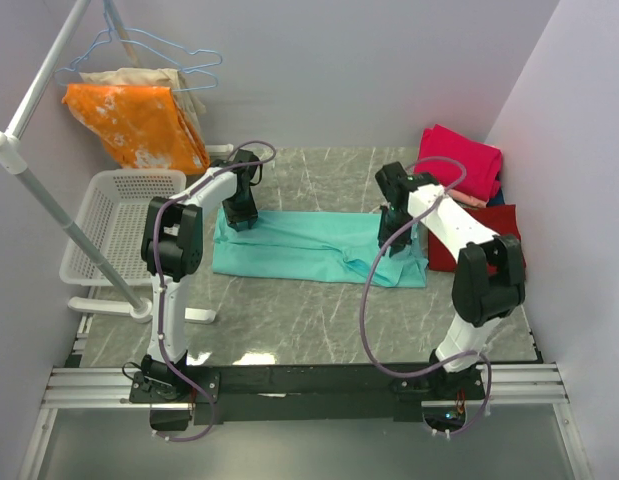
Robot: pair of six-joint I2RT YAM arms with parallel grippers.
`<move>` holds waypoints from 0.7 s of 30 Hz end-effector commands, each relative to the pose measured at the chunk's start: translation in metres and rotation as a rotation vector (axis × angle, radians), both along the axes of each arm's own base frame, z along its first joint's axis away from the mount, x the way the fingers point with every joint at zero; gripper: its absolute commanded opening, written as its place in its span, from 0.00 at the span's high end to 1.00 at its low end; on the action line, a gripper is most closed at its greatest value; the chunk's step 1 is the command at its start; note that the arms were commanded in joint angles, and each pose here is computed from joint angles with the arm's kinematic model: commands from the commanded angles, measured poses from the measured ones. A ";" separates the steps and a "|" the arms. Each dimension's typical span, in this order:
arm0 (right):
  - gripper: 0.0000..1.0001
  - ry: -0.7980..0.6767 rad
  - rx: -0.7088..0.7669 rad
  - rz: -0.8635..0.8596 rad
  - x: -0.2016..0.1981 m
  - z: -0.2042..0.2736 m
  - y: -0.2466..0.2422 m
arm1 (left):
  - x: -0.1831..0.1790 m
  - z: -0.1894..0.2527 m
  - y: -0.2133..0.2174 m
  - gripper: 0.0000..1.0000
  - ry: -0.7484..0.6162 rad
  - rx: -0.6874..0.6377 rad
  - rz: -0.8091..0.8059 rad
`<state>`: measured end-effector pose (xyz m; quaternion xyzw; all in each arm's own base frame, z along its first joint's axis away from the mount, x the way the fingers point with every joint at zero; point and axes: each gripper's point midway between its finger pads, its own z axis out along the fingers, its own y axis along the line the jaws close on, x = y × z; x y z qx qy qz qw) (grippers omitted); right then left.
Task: Fold and stack the t-shirts
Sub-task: Fold the tshirt
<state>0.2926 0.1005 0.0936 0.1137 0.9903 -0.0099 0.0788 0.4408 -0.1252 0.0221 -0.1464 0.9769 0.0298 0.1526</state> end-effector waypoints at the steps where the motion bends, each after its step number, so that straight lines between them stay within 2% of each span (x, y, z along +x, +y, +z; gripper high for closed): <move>1: 0.76 -0.047 0.032 0.018 0.039 -0.005 0.020 | -0.001 0.002 0.003 0.56 0.004 0.026 0.013; 4: 0.81 -0.022 0.050 0.018 0.052 -0.025 0.029 | -0.002 0.002 0.005 0.56 0.003 0.033 0.017; 9: 0.79 -0.063 0.068 -0.044 0.079 -0.035 0.024 | -0.005 0.001 0.006 0.56 0.006 0.033 0.020; 15: 0.76 -0.138 0.097 -0.189 0.122 -0.028 -0.011 | -0.009 -0.001 0.007 0.56 0.014 0.038 0.020; 21: 0.76 -0.122 0.072 -0.243 0.141 -0.030 -0.040 | -0.010 0.001 0.009 0.56 0.013 0.044 0.020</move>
